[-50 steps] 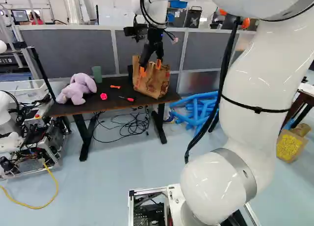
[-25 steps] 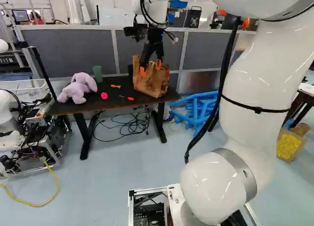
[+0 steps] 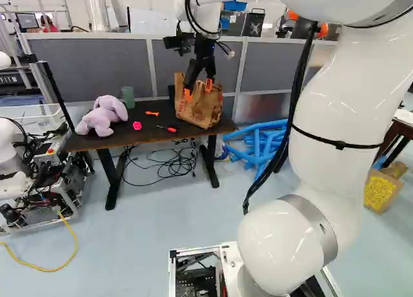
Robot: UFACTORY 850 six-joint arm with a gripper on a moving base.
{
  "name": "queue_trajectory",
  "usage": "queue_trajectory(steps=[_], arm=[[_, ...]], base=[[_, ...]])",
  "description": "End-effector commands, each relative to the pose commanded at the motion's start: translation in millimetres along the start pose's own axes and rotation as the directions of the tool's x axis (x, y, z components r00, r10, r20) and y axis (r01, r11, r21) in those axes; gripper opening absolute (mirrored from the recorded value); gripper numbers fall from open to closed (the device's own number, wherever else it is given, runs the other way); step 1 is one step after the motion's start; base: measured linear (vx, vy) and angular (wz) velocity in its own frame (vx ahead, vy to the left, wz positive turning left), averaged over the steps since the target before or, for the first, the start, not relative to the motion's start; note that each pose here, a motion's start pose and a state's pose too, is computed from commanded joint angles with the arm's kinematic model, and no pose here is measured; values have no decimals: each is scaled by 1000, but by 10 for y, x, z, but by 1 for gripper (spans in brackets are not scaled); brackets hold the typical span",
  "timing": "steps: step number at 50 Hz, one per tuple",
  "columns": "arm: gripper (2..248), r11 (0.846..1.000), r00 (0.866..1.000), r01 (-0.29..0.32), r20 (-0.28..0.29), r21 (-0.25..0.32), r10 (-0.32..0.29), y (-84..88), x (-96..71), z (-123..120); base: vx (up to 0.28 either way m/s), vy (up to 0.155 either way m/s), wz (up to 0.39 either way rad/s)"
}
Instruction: Pick up the bag on the ground and place it on the table
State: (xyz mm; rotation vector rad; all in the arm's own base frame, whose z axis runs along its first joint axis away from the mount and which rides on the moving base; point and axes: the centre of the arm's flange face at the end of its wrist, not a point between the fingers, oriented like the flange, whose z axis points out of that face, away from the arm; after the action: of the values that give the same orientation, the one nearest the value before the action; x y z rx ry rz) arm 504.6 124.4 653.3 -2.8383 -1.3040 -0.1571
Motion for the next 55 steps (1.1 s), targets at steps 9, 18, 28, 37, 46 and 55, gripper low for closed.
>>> queue_trajectory(steps=[9,18,28,37,46,55], arm=[[247,1000,1000,-14,-14,-11,13,8,-25,51],[247,999,999,-31,-32,-25,31,17,-59,117],[247,997,997,-56,-57,-44,54,29,-108,208],[247,995,993,-83,-85,-63,78,39,-163,305],[247,990,987,-115,-119,-84,105,48,-231,418],[247,983,979,-151,-157,-106,134,54,-310,541]], base=[[0,0,0],[0,0,0],[0,0,0],[0,0,0],[0,0,0],[0,0,0]])
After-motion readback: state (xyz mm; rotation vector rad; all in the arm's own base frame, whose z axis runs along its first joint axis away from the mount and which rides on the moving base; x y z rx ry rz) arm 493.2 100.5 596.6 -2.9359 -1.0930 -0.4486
